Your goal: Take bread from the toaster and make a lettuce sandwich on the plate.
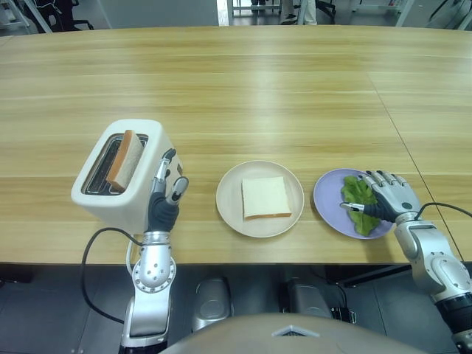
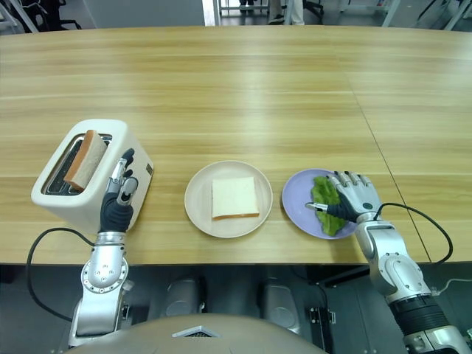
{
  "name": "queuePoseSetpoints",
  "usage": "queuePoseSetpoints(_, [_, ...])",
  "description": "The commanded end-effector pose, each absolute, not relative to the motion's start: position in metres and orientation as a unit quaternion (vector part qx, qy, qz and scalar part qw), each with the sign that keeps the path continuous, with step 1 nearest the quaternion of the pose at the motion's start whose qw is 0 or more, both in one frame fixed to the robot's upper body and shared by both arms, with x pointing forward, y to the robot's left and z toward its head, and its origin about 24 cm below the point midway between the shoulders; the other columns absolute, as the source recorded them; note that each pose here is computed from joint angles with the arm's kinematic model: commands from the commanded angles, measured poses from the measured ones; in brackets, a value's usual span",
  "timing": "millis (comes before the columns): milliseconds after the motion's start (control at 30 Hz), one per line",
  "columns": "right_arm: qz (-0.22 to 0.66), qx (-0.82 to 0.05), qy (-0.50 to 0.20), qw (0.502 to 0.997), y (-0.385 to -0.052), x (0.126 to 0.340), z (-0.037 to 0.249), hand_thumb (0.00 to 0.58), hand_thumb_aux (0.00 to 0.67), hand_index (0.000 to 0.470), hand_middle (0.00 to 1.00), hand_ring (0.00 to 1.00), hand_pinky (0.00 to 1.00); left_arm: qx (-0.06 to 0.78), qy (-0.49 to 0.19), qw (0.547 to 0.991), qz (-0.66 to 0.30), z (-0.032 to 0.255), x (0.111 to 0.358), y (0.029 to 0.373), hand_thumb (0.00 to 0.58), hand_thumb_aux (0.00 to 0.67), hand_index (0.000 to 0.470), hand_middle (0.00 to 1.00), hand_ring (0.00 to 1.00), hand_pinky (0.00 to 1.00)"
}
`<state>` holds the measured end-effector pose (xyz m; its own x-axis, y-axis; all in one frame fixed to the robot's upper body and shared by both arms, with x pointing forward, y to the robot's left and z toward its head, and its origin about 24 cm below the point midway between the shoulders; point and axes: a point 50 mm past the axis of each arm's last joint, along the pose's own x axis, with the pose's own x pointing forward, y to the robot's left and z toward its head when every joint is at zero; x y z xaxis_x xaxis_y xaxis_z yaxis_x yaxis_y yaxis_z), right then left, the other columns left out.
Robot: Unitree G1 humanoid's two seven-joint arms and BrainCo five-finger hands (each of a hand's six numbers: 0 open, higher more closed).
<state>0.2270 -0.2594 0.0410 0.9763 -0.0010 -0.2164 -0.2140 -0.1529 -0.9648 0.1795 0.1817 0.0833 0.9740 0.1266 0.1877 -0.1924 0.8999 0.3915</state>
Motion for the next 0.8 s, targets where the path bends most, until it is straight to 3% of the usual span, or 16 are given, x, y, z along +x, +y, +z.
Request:
queuePoseSetpoints(33, [0.103, -0.743, 0.075, 0.657, -0.25, 0.225, 0.033, 0.0, 0.0, 0.0, 0.0, 0.0, 0.0, 0.207, -0.077, 0.971, 0.086, 0.085, 0.176, 0.182, 0.0, 0.0, 0.0, 0.0, 0.0, 0.0])
queuePoseSetpoints(200, [0.112, -0.701, 0.091, 0.698, -0.246, 0.227, 0.02, 0.0, 0.0, 0.0, 0.0, 0.0, 0.0, 0.207, -0.073, 0.972, 0.085, 0.083, 0.174, 0.181, 0.0, 0.0, 0.0, 0.0, 0.0, 0.0])
queuePoseSetpoints(500, [0.124, -0.708, 0.11, 0.687, -0.248, 0.23, 0.011, 0.0, 0.0, 0.0, 0.0, 0.0, 0.0, 0.204, -0.076, 0.973, 0.083, 0.084, 0.176, 0.18, 0.0, 0.0, 0.0, 0.0, 0.0, 0.0])
queuePoseSetpoints(533, [0.123, -0.709, 0.109, 0.685, -0.248, 0.23, 0.011, 0.175, 0.11, 0.076, 0.0, 0.0, 0.0, 0.203, -0.075, 0.973, 0.084, 0.084, 0.175, 0.18, 0.0, 0.0, 0.0, 0.0, 0.0, 0.0])
queuePoseSetpoints(567, [0.121, -0.711, 0.108, 0.684, -0.248, 0.23, 0.012, 0.5, 0.42, 0.289, 0.0, 0.0, 0.0, 0.203, -0.075, 0.973, 0.085, 0.084, 0.175, 0.181, 0.0, 0.0, 0.0, 0.0, 0.0, 0.0])
queuePoseSetpoints(633, [0.118, -0.715, 0.106, 0.681, -0.248, 0.232, 0.013, 0.58, 0.67, 0.46, 0.0, 0.0, 0.0, 0.203, -0.074, 0.973, 0.086, 0.083, 0.174, 0.181, 0.0, 0.0, 0.0, 0.0, 0.0, 0.0])
queuePoseSetpoints(800, [0.116, -0.712, 0.102, 0.685, -0.247, 0.233, 0.015, 0.58, 0.67, 0.46, 0.0, 0.0, 0.0, 0.201, -0.075, 0.973, 0.084, 0.083, 0.175, 0.18, 0.0, 0.0, 0.0, 0.0, 0.0, 0.0])
